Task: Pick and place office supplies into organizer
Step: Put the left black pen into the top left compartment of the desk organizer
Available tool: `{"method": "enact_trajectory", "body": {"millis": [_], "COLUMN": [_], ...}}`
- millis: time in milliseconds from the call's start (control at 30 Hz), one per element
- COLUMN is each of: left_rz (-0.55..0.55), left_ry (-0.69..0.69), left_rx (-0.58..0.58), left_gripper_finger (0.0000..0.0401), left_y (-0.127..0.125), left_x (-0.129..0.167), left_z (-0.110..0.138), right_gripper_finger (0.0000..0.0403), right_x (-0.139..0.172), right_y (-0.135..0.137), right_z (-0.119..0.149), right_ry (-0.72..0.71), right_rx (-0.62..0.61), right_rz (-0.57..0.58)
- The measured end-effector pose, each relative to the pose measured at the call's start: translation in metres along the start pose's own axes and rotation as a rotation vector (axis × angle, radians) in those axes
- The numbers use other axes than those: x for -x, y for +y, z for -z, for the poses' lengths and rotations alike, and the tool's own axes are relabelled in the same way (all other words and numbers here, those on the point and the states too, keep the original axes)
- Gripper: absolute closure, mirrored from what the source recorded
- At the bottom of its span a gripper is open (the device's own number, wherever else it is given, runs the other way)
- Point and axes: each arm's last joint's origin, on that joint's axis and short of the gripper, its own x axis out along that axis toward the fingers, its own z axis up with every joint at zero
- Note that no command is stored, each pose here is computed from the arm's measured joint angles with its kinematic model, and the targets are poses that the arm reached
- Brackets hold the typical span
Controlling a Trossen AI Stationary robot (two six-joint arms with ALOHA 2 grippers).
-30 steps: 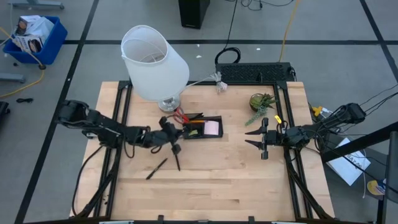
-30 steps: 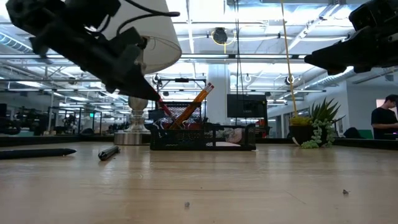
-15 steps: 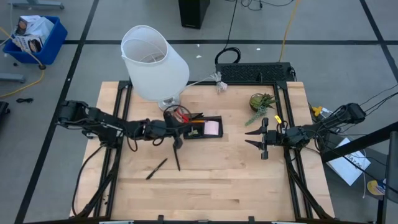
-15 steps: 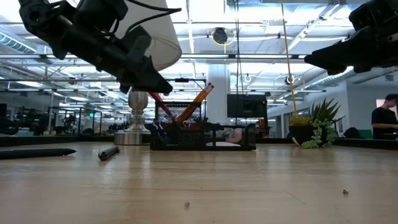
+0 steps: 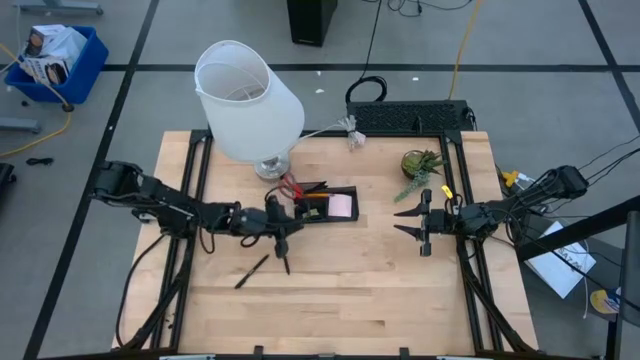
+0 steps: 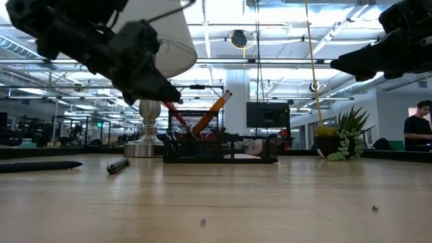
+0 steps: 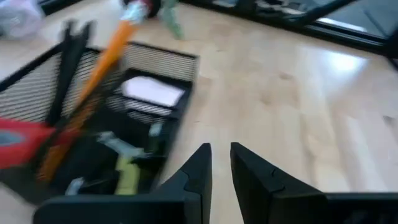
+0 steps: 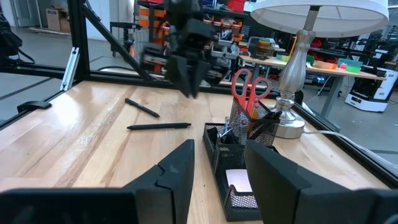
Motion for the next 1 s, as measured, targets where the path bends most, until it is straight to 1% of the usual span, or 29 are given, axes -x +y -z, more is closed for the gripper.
{"method": "enact_trajectory", "body": {"millis": [167, 200, 333, 433, 533, 700, 767, 867, 933, 1000], "left_rz": [0.049, 0.056, 0.093, 0.043, 0.027, 0.031, 0.017, -0.032, -0.068, -0.132], "left_ry": [-0.005, 0.008, 0.098, 0.127, 0.136, 0.083, 0.082, 0.086, 0.113, 0.152], "left_rx": [-0.044, -0.035, 0.066, 0.171, 0.183, 0.230, 0.225, 0.225, 0.234, 0.262], "left_gripper_finger": [0.0338, 0.0338, 0.0338, 0.0338, 0.0338, 0.0338, 0.0338, 0.0335, 0.0325, 0.0310], "left_y": [-0.018, -0.020, -0.034, -0.049, -0.066, -0.089, -0.093, -0.093, -0.090, -0.083], "left_x": [0.005, 0.006, 0.013, 0.023, 0.037, 0.059, 0.065, 0.072, 0.073, 0.075], "left_z": [0.005, 0.007, 0.021, 0.034, 0.047, 0.062, 0.068, 0.076, 0.080, 0.086], "right_gripper_finger": [0.0266, 0.0266, 0.0266, 0.0266, 0.0266, 0.0266, 0.0266, 0.0266, 0.0266, 0.0266], "right_x": [0.000, 0.000, 0.000, 0.000, 0.000, 0.000, 0.000, 0.000, 0.000, 0.000], "right_y": [0.000, 0.000, 0.000, 0.000, 0.000, 0.000, 0.000, 0.000, 0.000, 0.000], "right_z": [0.000, 0.000, 0.000, 0.000, 0.000, 0.000, 0.000, 0.000, 0.000, 0.000], "right_ry": [0.000, 0.000, 0.000, 0.000, 0.000, 0.000, 0.000, 0.000, 0.000, 0.000], "right_rx": [0.000, 0.000, 0.000, 0.000, 0.000, 0.000, 0.000, 0.000, 0.000, 0.000], "right_rz": [0.000, 0.000, 0.000, 0.000, 0.000, 0.000, 0.000, 0.000, 0.000, 0.000]}}
